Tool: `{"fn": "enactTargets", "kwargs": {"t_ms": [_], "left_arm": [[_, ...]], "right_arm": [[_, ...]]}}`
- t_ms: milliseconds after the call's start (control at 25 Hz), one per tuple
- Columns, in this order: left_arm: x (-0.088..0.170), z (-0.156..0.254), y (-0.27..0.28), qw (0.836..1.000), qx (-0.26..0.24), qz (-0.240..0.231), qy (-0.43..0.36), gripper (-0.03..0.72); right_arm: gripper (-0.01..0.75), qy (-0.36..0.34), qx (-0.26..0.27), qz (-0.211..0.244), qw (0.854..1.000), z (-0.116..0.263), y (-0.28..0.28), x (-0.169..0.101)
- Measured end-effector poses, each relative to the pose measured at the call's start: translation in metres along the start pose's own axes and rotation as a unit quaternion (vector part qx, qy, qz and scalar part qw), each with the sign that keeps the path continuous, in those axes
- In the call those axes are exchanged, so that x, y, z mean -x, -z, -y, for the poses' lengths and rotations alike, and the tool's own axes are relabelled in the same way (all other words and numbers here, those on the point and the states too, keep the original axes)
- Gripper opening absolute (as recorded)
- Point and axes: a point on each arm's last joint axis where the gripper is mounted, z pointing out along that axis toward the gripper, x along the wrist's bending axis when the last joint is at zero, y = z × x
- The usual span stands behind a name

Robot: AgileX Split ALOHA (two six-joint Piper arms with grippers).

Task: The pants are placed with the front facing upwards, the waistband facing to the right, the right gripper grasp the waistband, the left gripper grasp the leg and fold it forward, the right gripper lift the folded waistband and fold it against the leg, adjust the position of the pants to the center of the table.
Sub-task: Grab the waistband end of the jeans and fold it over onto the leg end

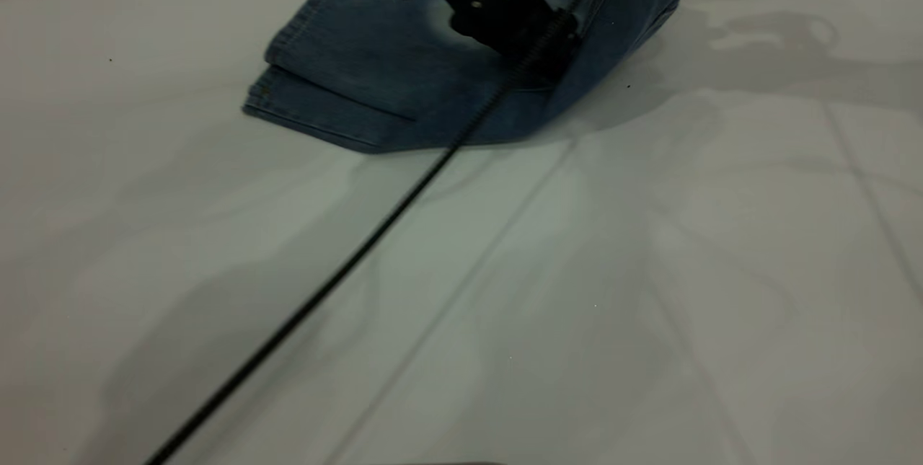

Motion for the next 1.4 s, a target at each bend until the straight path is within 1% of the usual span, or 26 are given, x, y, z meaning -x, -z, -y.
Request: {"fn": "enactTargets", "kwargs": {"t_ms": [80, 160, 240, 320, 400, 520, 640, 720, 840, 920, 1080, 1280, 1400], "left_arm": [[0.010, -0.002, -0.001, 1.000, 0.000, 0.006, -0.007, 0.554], [0.013, -0.002, -0.001, 1.000, -0.004, 0.010, -0.008, 0.554], [0.012, -0.004, 0.005, 1.000, -0.015, 0.016, -0.002, 0.553], [0.006, -0.006, 0.016, 0.999, -0.038, 0.024, 0.014, 0.553], [-0.007, -0.012, 0.032, 0.998, -0.055, 0.024, 0.030, 0.553], [-0.037, -0.016, 0.058, 0.995, -0.085, 0.016, 0.051, 0.553], [-0.073, -0.006, 0.074, 0.989, -0.123, -0.002, 0.083, 0.553], [-0.097, 0.007, 0.081, 0.982, -0.145, -0.016, 0.122, 0.553], [-0.126, 0.020, 0.088, 0.974, -0.152, -0.033, 0.167, 0.553], [-0.136, 0.025, 0.091, 0.971, -0.152, -0.040, 0.179, 0.553], [-0.139, 0.031, 0.086, 0.969, -0.160, -0.040, 0.183, 0.553], [-0.135, 0.054, 0.060, 0.963, -0.187, -0.031, 0.191, 0.553], [-0.134, 0.057, 0.057, 0.963, -0.189, -0.030, 0.192, 0.552]], "right_arm": [[0.082, 0.003, -0.002, -0.005, 1.000, -0.001, -0.001, -0.003], [0.082, 0.002, -0.003, -0.011, 1.000, 0.000, -0.001, -0.005], [0.082, 0.004, -0.007, -0.015, 1.000, 0.001, -0.003, -0.007], [0.082, 0.005, -0.007, -0.018, 1.000, 0.001, -0.004, -0.009], [0.082, 0.009, -0.009, -0.022, 1.000, 0.001, -0.007, -0.012], [0.082, 0.020, -0.014, -0.026, 0.999, 0.003, -0.012, -0.018], [0.082, 0.034, -0.022, -0.032, 0.999, 0.006, -0.020, -0.026], [0.082, 0.047, -0.030, -0.037, 0.998, 0.009, -0.028, -0.033], [0.082, 0.059, -0.039, -0.040, 0.997, 0.015, -0.041, -0.044], [0.082, 0.067, -0.040, -0.041, 0.996, 0.018, -0.050, -0.051], [0.082, 0.079, -0.031, -0.051, 0.995, 0.024, -0.068, -0.069], [0.082, 0.085, -0.002, -0.081, 0.993, 0.029, -0.087, -0.093], [0.082, 0.087, 0.011, -0.100, 0.991, 0.032, -0.094, -0.103]]}}
